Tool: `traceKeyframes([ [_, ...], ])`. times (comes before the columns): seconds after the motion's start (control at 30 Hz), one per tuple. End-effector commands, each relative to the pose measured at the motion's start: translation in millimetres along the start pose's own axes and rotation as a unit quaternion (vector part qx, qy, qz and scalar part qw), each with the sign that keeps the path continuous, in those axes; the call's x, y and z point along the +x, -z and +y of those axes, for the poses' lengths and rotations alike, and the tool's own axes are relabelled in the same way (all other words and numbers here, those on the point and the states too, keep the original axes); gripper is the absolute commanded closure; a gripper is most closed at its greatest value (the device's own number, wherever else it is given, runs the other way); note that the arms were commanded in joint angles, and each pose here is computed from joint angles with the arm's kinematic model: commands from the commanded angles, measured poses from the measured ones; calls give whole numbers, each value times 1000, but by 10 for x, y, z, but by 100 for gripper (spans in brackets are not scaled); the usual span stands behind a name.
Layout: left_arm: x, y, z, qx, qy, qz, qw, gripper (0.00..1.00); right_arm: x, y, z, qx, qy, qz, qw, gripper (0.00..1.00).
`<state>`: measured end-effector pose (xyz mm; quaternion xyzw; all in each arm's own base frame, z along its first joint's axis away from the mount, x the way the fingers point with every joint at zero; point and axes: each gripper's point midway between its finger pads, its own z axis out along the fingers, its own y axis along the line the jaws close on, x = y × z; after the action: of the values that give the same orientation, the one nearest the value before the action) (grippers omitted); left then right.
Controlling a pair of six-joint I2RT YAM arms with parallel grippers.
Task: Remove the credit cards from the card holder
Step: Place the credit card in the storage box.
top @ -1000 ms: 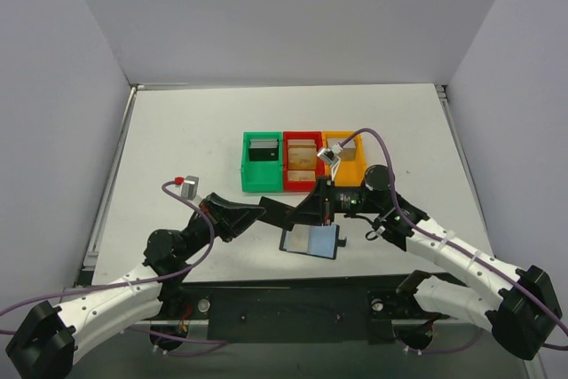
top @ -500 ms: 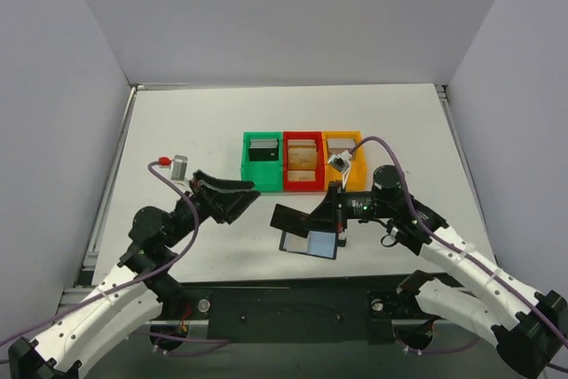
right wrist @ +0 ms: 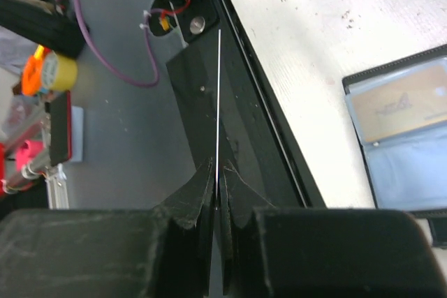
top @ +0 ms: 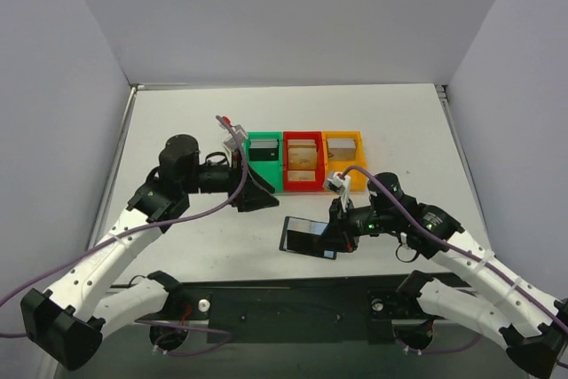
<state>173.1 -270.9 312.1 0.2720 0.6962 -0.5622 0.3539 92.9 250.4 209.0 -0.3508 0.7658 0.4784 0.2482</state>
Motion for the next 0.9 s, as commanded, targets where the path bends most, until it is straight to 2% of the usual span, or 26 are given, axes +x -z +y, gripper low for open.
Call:
traceKeyframes([
  [0.0,177,115,-526,121,-63,74,988,32,-20,179,104,4,83,12,996,100],
  [0.17,438,-83,-742,134,-111,126,977,34,53,130,209,-32,68,67,995,100],
  [0.27,661,-212,-696,130,-104,172,971,41,11,118,235,-37,72,66,994,100],
  [0.63,745,-412,-575,137,-118,202,962,50,14,85,436,-87,76,71,991,100],
  [0.87,881,-488,-607,145,-123,229,955,54,25,48,405,-83,74,68,991,100],
])
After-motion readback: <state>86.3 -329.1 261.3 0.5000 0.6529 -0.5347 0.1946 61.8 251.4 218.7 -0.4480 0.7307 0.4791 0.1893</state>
